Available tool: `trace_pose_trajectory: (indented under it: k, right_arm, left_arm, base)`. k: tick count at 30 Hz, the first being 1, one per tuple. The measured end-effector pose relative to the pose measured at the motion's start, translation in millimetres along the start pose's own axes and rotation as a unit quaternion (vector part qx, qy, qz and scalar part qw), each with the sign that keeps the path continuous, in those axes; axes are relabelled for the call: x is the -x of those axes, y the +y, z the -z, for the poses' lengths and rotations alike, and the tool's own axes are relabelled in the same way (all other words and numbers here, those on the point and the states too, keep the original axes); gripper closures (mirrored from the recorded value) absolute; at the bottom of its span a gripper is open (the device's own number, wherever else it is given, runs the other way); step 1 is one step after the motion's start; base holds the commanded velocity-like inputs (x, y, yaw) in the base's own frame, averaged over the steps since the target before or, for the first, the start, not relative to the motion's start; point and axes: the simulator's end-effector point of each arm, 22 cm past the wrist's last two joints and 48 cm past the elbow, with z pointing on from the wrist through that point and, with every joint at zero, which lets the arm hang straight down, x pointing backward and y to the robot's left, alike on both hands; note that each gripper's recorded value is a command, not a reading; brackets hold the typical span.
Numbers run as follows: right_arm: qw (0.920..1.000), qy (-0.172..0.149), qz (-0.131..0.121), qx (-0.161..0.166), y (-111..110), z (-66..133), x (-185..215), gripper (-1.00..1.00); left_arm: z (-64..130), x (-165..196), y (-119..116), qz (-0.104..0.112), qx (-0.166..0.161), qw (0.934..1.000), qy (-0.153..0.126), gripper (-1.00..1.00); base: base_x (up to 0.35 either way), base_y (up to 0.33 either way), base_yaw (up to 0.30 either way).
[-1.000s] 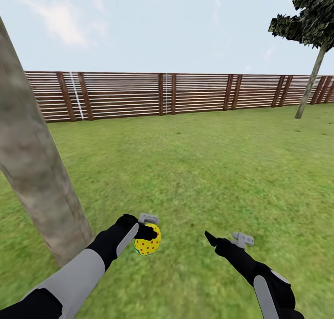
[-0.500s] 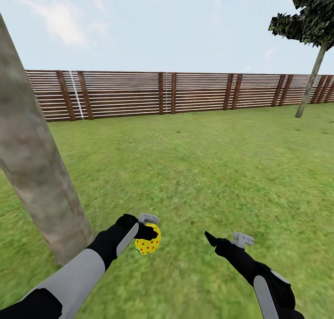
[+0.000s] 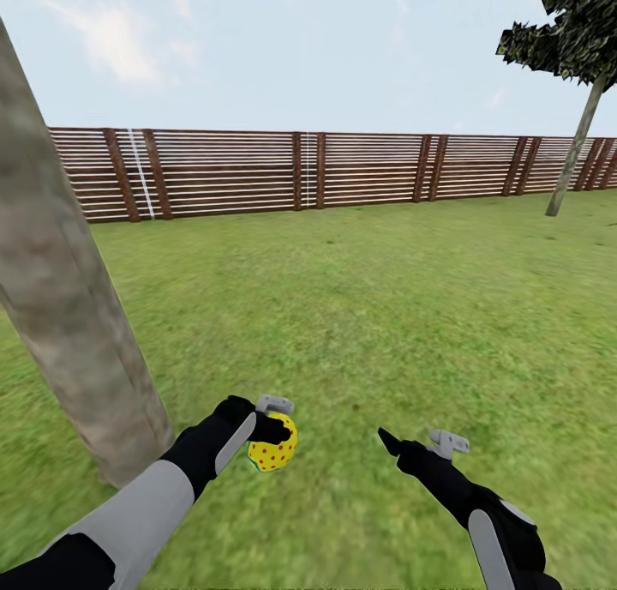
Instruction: Take the three Easter eggs out of the wicker basket on the lawn in the garden, then place them on the lawn next to a single tree (choose any tree) so that all three eggs are next to the same tree and none are left in the basket.
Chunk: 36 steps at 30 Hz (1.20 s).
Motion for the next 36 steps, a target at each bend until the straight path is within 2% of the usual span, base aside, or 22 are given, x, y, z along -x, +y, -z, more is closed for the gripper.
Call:
trace_pose_trajectory:
  k: [30,36]
  right_arm:
    - [1.0000,0.005,0.000,-0.005,-37,-14.8,-60,-1.00]
    - [0.9999,0.008,-0.001,-0.008,-47,-18.0,-75,-1.00]
  left_arm:
    - [-49.1,-44,0,0.000,0.000,1.0000,-0.001,1.00]
    - [-59.2,-47,0,-0.001,0.001,0.9999,-0.017,1.00]
  base:
    - [0.000,0.000,0.000]
    - [0.000,0.000,0.000]
